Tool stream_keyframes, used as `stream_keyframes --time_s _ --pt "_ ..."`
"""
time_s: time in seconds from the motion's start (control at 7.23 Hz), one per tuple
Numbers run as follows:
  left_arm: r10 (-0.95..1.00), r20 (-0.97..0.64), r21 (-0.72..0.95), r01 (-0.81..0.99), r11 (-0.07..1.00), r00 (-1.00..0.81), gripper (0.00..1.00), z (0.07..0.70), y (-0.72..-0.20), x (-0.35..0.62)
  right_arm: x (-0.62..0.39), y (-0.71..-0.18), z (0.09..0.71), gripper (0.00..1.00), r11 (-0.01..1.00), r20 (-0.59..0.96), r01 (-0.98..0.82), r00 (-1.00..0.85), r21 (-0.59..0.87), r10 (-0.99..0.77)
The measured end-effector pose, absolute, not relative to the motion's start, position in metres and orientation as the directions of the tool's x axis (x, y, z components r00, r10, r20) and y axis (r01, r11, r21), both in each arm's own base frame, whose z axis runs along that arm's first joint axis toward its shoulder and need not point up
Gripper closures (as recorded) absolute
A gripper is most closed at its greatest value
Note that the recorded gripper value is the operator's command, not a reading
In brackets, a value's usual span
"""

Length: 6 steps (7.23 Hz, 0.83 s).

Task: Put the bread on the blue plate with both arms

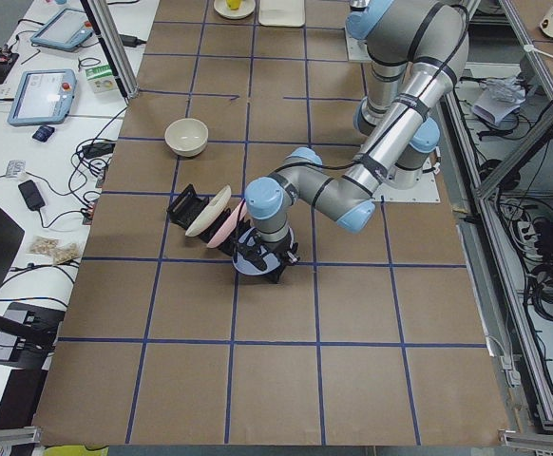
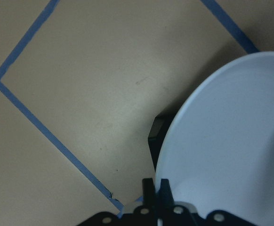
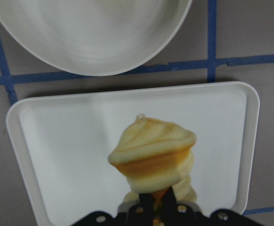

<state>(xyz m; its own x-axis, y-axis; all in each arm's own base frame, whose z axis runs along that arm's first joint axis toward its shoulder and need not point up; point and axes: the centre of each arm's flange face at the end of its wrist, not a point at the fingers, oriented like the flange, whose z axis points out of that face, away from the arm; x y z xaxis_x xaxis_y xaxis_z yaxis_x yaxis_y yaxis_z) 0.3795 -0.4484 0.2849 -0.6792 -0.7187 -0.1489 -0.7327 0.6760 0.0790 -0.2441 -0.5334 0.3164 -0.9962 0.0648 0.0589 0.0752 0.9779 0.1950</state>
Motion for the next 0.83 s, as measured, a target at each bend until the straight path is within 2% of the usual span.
stream_keyframes --time_s 0.55,0.83 --pt "-0.719 -0.157 0.198 -0.735 0.648 -0.677 1.0 0.369 -0.432 0.363 -0.147 -0.558 0.353 1.0 0.962 0.042 0.153 -0.988 0.225 0.147" --pt "-0.722 -0.154 0.293 -0.729 0.619 -0.675 1.0 0.407 -0.408 0.328 -0.088 -0.56 0.367 1.0 0.957 0.062 0.19 -0.982 0.221 0.181"
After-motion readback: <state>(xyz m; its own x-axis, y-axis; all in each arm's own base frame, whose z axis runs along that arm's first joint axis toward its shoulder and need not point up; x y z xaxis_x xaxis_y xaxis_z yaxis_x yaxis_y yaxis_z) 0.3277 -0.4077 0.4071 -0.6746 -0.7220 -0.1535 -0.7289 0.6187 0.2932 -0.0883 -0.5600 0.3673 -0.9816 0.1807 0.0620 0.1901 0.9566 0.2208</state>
